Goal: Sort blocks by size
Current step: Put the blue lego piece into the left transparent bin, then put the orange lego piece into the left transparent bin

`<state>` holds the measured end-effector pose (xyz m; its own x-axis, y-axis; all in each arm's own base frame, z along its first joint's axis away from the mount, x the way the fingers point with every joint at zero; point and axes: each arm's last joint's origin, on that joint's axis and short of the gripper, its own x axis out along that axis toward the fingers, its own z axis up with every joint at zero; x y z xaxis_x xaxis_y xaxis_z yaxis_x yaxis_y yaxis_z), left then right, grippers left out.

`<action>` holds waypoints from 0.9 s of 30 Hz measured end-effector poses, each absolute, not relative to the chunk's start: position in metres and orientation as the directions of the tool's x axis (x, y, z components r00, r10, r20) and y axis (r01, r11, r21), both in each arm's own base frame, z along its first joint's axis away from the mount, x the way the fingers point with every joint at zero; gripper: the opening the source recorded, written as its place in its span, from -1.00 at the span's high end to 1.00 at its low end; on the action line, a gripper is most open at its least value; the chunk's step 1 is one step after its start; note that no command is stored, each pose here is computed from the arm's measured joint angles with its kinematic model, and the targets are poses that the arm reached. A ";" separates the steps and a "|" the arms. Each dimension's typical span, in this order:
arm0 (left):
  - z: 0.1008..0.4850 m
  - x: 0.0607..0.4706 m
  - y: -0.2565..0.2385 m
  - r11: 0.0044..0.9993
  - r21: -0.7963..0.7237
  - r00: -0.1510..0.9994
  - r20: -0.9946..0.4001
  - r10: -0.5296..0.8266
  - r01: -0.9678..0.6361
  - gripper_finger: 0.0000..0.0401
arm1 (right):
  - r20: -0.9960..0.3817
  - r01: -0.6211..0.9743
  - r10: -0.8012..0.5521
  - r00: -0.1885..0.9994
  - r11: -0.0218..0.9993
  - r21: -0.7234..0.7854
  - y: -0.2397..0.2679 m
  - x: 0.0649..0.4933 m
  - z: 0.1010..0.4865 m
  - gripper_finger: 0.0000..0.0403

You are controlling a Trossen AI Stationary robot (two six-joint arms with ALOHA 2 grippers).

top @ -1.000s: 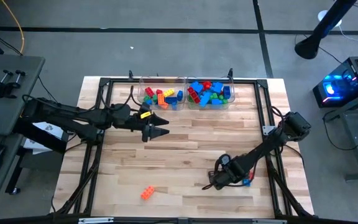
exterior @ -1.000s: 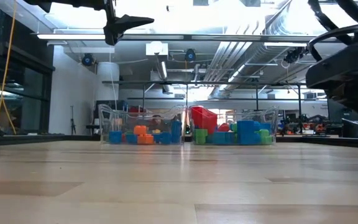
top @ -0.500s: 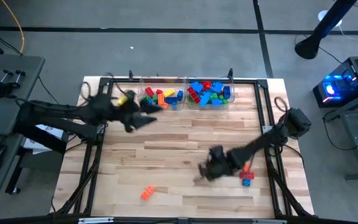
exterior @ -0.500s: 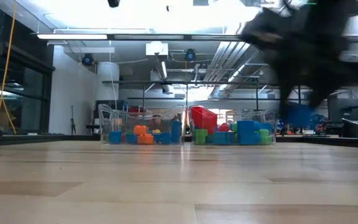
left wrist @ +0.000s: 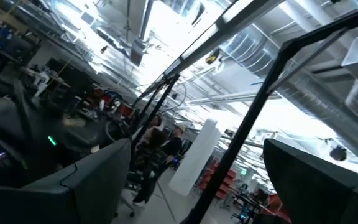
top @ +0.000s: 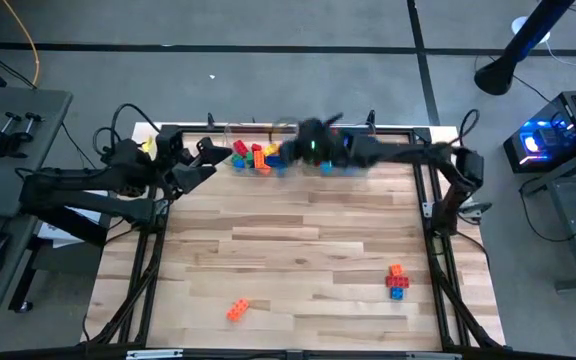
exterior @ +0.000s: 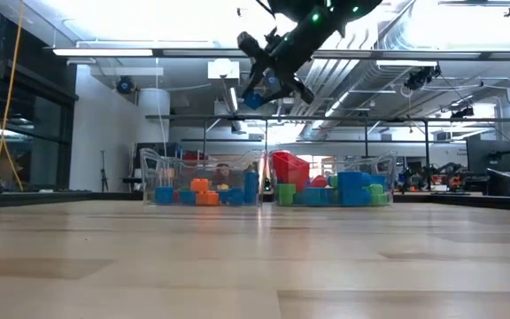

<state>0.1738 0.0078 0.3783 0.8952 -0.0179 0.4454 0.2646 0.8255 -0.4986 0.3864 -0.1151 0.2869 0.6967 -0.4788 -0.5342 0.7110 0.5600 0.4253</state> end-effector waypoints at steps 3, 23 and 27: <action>0.376 0.178 0.008 0.825 -0.505 0.902 0.432 -0.013 0.254 -0.75 | -0.494 0.659 -0.449 0.745 0.610 0.440 -0.135 0.391 0.296 0.32; 0.373 0.183 0.008 0.813 -0.516 0.910 0.413 -0.040 0.270 -0.75 | -0.719 0.584 -0.235 0.654 0.761 0.282 -0.078 0.366 0.307 -0.83; 0.372 0.183 0.008 0.811 -0.519 0.912 0.408 -0.043 0.271 -0.75 | -0.859 0.636 -0.150 0.489 0.736 0.233 -0.014 0.337 0.290 -0.84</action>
<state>0.1831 0.0076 0.3722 0.9119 -0.0435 0.4080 0.2707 0.8111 -0.5185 0.3372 -0.0137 0.2903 0.4889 -0.1503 -0.8593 0.6358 0.7358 0.2331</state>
